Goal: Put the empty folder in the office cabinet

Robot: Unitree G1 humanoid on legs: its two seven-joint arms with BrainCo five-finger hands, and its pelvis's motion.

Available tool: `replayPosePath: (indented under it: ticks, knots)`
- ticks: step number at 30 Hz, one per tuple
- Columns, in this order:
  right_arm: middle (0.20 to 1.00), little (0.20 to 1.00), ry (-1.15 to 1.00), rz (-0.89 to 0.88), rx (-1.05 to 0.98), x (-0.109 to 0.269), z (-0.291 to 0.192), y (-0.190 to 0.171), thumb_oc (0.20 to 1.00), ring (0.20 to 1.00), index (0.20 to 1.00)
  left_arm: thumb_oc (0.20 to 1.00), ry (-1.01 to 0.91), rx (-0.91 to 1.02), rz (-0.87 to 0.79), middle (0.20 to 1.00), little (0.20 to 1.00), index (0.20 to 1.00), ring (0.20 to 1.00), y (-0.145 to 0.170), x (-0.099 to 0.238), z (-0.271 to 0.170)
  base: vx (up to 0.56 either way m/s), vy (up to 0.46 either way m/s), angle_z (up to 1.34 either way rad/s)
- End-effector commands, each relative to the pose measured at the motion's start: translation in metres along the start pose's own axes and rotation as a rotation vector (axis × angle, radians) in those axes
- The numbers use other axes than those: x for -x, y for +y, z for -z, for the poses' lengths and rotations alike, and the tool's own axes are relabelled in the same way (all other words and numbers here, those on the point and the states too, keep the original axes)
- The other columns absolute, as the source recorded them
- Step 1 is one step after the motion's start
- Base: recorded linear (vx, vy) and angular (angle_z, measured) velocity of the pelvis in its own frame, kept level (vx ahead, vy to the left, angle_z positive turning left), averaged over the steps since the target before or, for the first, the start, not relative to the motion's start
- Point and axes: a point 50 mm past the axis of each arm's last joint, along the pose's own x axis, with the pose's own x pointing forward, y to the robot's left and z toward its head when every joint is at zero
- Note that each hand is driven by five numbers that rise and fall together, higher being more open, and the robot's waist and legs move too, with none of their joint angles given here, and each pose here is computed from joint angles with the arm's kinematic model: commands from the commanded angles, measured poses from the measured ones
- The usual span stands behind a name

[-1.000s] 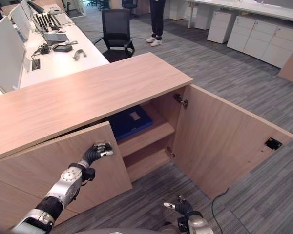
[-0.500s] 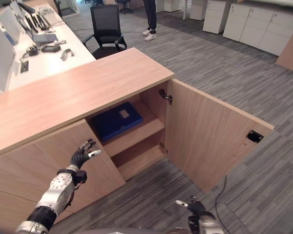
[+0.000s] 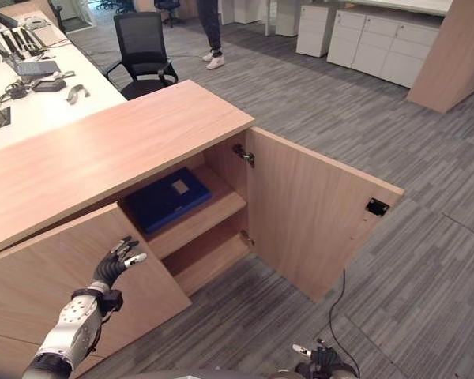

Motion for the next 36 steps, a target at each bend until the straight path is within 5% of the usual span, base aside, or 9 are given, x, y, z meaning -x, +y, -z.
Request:
replayPosePath:
  ticks: [1,12,26,33,36]
  knots:
    - [1.0,1.0,-0.128,0.012,0.006,-0.008,-0.05,-0.008,1.0,1.0,1.0,1.0,-0.007,0.062,0.301,1.0,1.0,1.0,1.0,-0.07,-0.002,0.006,0.02,-0.173,-0.44]
    - [1.0,1.0,-0.177,0.169,-0.134,-0.005,-0.074,-0.056,1.0,1.0,1.0,1.0,0.063,0.003,0.33,1.0,1.0,1.0,1.0,-0.066,0.01,0.026,0.08,-0.044,-0.58]
    - [1.0,1.0,-0.147,0.127,-0.153,-0.007,-0.063,-0.042,1.0,1.0,1.0,1.0,0.095,-0.026,0.309,1.0,1.0,1.0,1.0,-0.06,0.012,0.033,0.01,0.012,-0.06]
    - [1.0,1.0,-0.114,0.103,-0.133,-0.007,-0.051,-0.034,1.0,1.0,1.0,1.0,0.107,-0.018,0.171,1.0,1.0,1.0,1.0,-0.032,0.008,0.035,0.0,0.016,0.01]
    - [1.0,1.0,-0.116,0.095,-0.133,-0.006,-0.047,-0.035,1.0,1.0,1.0,1.0,0.139,-0.023,0.038,1.0,1.0,1.0,1.0,0.005,0.013,0.04,-0.02,0.053,0.0]
